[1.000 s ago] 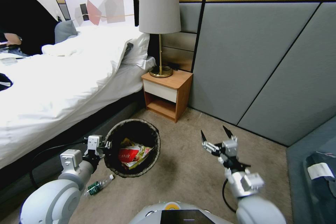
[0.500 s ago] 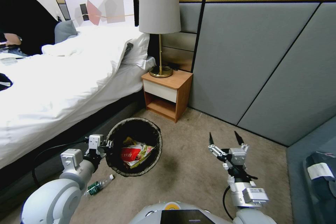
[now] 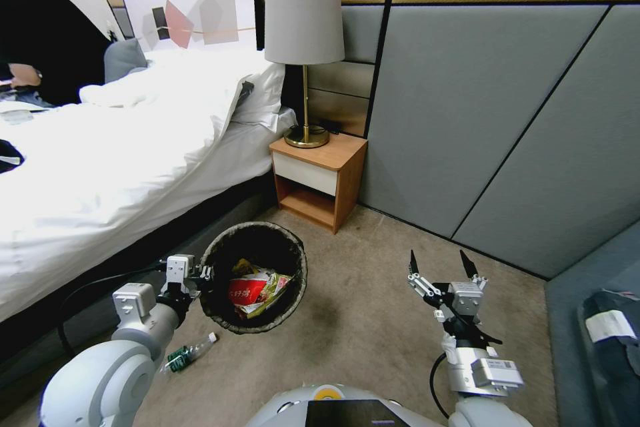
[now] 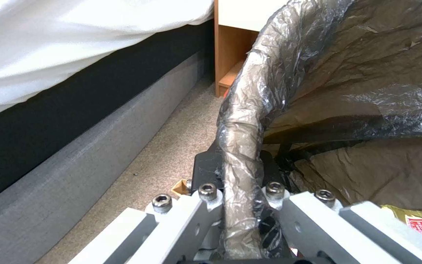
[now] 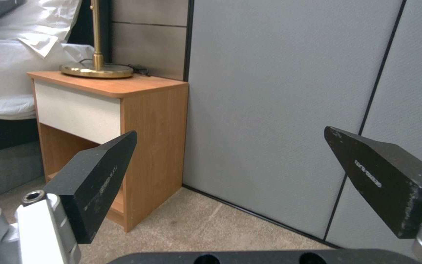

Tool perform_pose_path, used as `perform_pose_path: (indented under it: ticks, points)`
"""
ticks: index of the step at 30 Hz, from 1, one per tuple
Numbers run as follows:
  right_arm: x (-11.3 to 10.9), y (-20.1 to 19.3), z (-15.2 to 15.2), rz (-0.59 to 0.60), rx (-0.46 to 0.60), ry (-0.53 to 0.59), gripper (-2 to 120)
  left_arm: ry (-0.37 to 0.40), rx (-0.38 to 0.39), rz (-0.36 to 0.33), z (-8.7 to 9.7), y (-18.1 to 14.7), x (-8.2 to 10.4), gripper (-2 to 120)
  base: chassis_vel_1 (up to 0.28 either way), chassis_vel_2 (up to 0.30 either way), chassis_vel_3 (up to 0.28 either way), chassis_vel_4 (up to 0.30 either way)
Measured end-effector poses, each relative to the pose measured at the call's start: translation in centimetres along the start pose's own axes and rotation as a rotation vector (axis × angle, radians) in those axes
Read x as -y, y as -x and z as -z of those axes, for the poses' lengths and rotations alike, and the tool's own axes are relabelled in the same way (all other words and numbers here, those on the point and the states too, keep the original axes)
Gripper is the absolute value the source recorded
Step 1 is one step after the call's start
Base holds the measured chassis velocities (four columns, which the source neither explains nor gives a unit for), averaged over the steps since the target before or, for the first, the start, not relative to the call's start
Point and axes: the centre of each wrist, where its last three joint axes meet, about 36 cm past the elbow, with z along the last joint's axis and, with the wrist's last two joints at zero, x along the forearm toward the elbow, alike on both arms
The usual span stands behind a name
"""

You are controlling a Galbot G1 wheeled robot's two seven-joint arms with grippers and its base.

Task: Pick up the trash bin, then pick up the garbage from the floor and place it into the trash bin.

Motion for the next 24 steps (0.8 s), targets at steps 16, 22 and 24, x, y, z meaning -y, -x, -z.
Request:
perform_pose_path:
  ticks: [16,22,24]
  points:
    - [0.35,0.37,0.09,0.006,-0.046,0.03,100,-0.002,0.004,-0.004,0.09,0.05,0.03,1,0.0,0.0,0.0,0.0]
    - [0.18,0.38,0.11,0.008,-0.048,0.033,100,-0.002,0.002,-0.005,0.07,0.04,0.02,1,0.0,0.0,0.0,0.0]
    - [0.17,0.39,0.11,0.007,-0.049,0.033,100,-0.002,0.003,-0.005,0.08,0.05,0.02,1,0.0,0.0,0.0,0.0]
